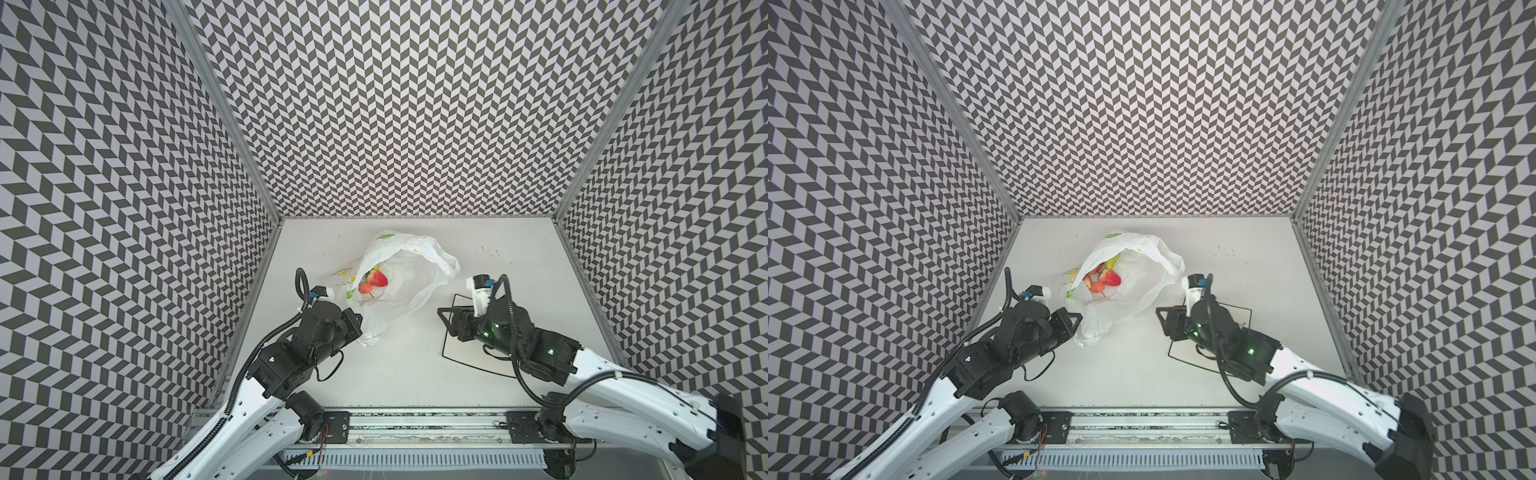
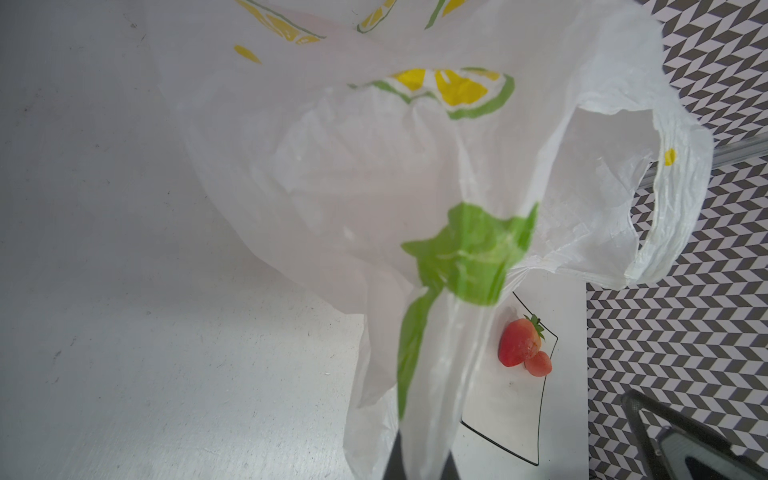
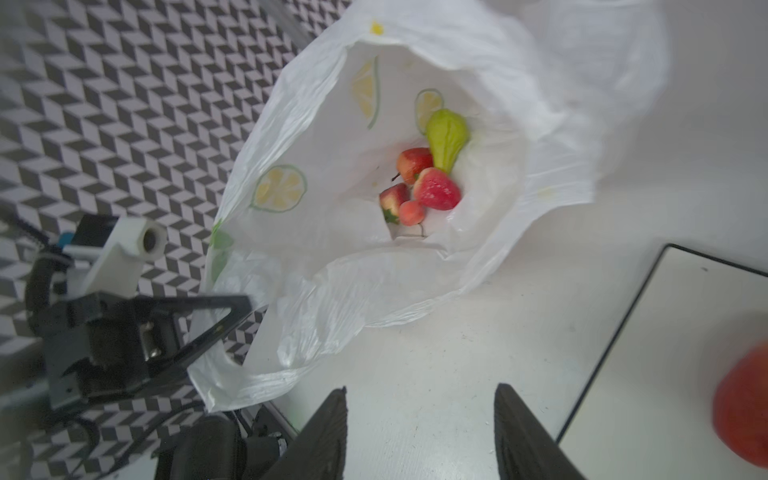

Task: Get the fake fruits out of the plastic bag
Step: 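Move the right gripper back into the bag opening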

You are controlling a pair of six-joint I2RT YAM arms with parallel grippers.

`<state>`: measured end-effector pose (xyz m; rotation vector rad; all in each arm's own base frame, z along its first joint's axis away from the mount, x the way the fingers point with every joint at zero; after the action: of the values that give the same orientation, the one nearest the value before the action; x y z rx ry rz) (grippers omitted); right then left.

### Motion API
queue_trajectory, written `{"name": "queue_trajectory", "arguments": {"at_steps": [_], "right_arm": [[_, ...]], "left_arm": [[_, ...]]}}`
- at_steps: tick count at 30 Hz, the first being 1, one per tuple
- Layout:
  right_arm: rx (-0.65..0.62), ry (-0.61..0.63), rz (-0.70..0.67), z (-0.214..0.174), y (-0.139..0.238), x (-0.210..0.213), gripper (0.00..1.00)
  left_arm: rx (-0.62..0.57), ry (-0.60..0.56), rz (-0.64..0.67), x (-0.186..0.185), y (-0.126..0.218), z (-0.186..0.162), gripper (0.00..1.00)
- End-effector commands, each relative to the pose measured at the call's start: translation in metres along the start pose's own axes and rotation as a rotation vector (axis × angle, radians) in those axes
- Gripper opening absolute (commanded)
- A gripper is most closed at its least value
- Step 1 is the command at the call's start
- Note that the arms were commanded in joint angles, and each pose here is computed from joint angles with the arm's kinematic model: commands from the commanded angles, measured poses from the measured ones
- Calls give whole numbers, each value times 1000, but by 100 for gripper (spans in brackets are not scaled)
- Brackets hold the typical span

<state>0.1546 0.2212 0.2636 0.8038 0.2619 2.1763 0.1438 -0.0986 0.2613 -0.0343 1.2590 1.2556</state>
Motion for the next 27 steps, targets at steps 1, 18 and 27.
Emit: {"name": "queue_trajectory", "arguments": {"at_steps": [1, 18, 27], "right_arm": [[-115, 165, 126, 18, -19, 40, 53], [105, 188, -83, -19, -195, 31, 51], [149, -33, -144, -14, -238, -2, 58]], "left_arm": [[-4, -6, -3, 0, 4, 0, 0], [22, 15, 45, 2, 3, -1, 0], [27, 10, 47, 3, 3, -2, 0]]}}
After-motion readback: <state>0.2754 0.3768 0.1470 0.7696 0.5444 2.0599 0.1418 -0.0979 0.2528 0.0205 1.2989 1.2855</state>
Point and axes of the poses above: each gripper's point midway between its finger pads, its own y axis back along the fingers, its own x axis along the line the jaws close on, z = x × y, the point moved 9 cm from there along y, back along the fingers, and after that the axes turned 6 degrees about y, right-handed, at the moved point
